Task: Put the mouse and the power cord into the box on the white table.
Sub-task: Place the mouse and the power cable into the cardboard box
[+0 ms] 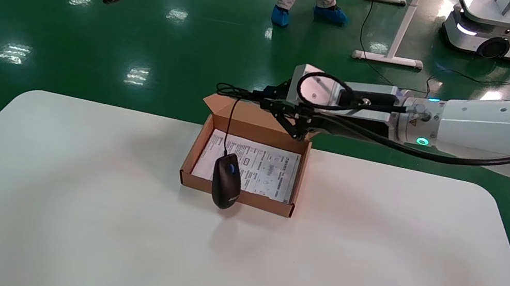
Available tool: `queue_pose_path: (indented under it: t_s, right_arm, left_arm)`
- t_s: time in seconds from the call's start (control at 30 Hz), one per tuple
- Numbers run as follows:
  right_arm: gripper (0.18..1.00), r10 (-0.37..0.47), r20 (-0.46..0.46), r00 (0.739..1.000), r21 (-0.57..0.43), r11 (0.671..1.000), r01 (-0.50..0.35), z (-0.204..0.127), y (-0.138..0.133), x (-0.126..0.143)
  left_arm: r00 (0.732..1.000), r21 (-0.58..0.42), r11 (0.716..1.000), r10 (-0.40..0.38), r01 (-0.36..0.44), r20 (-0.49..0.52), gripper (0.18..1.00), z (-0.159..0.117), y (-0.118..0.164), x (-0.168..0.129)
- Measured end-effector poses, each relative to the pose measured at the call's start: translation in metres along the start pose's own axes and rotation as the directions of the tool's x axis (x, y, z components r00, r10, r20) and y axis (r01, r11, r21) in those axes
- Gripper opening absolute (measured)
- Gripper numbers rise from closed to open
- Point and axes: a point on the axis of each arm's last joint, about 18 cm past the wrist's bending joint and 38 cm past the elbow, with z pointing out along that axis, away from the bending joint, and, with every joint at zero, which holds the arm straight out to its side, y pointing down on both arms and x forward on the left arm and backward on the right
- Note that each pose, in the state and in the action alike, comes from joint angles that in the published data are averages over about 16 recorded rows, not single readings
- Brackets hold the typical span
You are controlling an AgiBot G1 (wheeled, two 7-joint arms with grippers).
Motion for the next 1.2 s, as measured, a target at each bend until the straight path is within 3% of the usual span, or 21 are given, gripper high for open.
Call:
queue_pose_path:
  t_s: [0.43,0.93,1.2]
  right_arm:
    - [0.212,0.017,-0.015,1.000,0.011,1.000,-0.017,0.000,-0.003,0.004]
    - [0.211,-0.026,0.108,0.994,-0.053,0.998,0.031,0.021,0.024,-0.046]
    - [0.211,-0.063,0.099,0.993,-0.114,0.991,0.074,0.036,0.039,-0.056]
  left_arm:
    - [0.999,0.003,1.000,-0.028,0.028,-0.028,0.229,0.009,0.004,0.013]
    - [0.998,0.003,0.999,-0.041,0.041,-0.047,0.229,0.008,0.005,0.017]
    - [0.997,0.001,0.999,-0.042,0.042,-0.058,0.229,0.007,0.005,0.018]
